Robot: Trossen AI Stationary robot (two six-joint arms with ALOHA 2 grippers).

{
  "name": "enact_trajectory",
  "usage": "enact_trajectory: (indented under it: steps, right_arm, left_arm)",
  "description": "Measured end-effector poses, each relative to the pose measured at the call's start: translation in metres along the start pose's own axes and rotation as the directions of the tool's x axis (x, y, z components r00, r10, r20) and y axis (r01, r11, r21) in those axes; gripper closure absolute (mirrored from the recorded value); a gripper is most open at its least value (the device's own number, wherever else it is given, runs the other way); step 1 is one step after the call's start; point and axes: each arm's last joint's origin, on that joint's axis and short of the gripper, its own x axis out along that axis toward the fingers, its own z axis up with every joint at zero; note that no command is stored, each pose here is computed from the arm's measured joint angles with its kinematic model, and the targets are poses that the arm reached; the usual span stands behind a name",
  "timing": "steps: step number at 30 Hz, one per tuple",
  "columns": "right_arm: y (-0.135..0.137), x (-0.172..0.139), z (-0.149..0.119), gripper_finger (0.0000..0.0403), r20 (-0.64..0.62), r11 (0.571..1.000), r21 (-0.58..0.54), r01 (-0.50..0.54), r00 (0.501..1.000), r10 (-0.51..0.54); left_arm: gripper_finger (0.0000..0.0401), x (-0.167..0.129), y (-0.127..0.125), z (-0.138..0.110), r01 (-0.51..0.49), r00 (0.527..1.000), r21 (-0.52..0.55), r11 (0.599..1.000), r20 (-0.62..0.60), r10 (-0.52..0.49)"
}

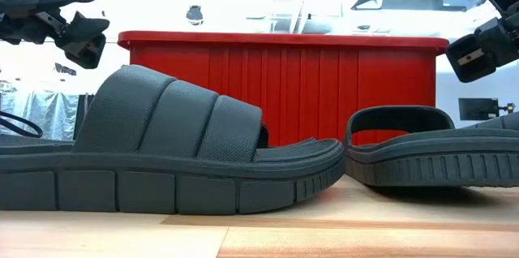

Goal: Pick and place slides into bin

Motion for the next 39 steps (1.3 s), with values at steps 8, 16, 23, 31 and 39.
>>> enact_trajectory:
  steps: [8, 16, 23, 31, 39]
  right_arm:
    - [0.0, 0.0, 0.0, 0.0301, 0.0, 1.0, 0.0, 0.0, 1.0, 0.0]
    - [0.0, 0.0, 0.0, 0.0301, 0.0, 1.0, 0.0, 0.0, 1.0, 0.0]
    - [0.0, 0.0, 0.0, 0.0301, 0.0, 1.0, 0.0, 0.0, 1.0, 0.0]
    - [0.0, 0.0, 0.0, 0.0301, 0.0, 1.0, 0.0, 0.0, 1.0, 0.0]
    - [0.0, 0.0, 0.0, 0.0301, 0.0, 1.0, 0.0, 0.0, 1.0, 0.0]
  left_arm:
    - [0.0191, 0.0, 0.0, 0.0, -0.001, 1.0, 0.0, 1.0, -0.001, 0.001]
    - [0.0191, 0.0, 0.0, 0.0, 0.0, 1.0, 0.0, 1.0, 0.002, 0.0]
    - [0.0191, 0.0, 0.0, 0.002, -0.013, 0.999, -0.106, 0.994, 0.03, 0.016]
    - [0.0191, 0.0, 0.002, 0.006, -0.053, 0.991, -0.463, 0.885, 0.082, 0.103]
    - [0.0191, -0.003, -0.01, 0.025, 0.165, 0.986, -0.658, 0.735, 0.106, -0.126]
